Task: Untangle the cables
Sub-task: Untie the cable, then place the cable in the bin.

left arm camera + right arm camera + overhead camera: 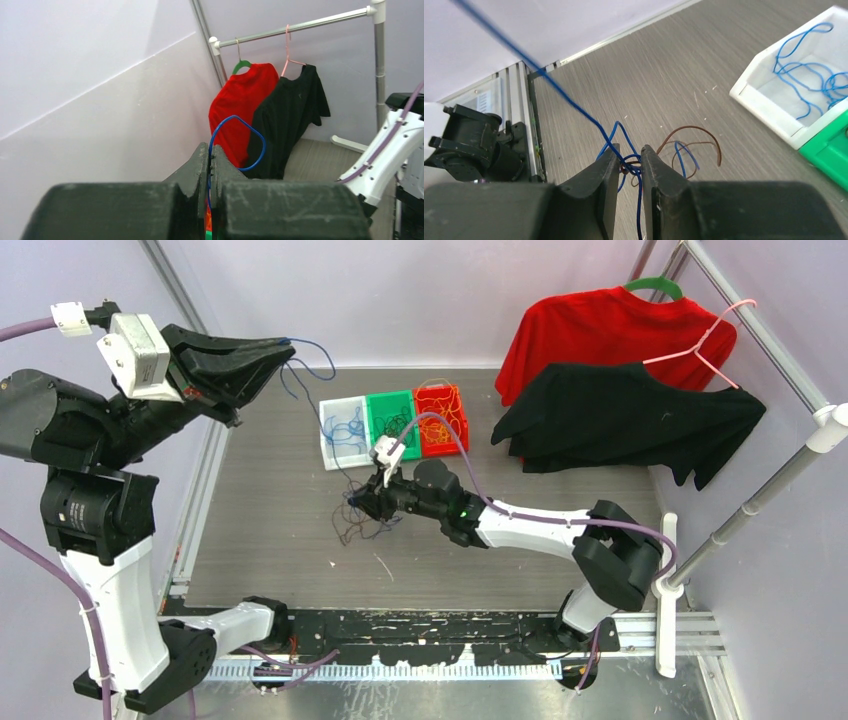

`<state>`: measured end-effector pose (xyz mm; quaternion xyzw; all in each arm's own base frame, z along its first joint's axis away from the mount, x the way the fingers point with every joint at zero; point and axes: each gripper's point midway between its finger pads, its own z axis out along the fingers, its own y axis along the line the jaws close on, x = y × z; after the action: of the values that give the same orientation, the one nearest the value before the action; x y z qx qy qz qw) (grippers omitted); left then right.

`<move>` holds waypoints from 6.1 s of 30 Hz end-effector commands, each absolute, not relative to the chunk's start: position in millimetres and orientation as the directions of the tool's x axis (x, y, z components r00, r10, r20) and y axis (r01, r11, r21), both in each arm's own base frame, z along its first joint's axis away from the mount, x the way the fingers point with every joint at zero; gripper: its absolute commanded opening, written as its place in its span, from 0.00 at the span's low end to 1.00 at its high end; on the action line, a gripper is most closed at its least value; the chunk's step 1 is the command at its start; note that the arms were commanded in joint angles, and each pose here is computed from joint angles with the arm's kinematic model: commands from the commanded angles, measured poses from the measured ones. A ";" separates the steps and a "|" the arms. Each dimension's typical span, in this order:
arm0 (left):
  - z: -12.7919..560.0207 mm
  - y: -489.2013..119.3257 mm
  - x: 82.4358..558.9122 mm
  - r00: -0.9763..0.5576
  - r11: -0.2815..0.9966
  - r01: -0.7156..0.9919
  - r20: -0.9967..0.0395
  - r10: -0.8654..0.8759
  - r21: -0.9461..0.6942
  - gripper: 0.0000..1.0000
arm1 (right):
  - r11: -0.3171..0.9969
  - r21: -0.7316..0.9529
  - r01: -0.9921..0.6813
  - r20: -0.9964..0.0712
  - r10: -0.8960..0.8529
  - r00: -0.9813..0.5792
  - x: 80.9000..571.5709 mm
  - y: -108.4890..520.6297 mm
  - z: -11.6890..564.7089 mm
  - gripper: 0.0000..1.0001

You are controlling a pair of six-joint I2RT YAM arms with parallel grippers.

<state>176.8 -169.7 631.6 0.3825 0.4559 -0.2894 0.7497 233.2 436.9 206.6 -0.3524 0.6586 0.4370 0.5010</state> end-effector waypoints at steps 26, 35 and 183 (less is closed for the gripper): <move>798.8 -68.0 190.2 0.896 0.919 -0.044 -0.392 0.210 0.391 0.00 | 0.561 0.170 -0.810 -0.969 -0.054 -0.241 252.3 364.8 158.8 0.47; 765.9 -82.6 214.3 0.857 0.893 0.028 -0.471 0.211 0.449 0.00 | 0.542 0.202 -0.815 -0.976 0.040 -0.215 253.6 366.6 204.8 0.54; 182.1 -115.5 531.5 -0.232 0.697 0.520 -0.703 0.672 0.494 0.00 | 0.737 0.355 -0.576 -0.934 0.256 -0.248 377.9 299.0 212.9 0.42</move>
<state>516.6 -116.5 180.1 0.3669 0.8005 0.0488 0.4714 373.5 304.1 175.8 -0.1270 0.7475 0.3256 0.5649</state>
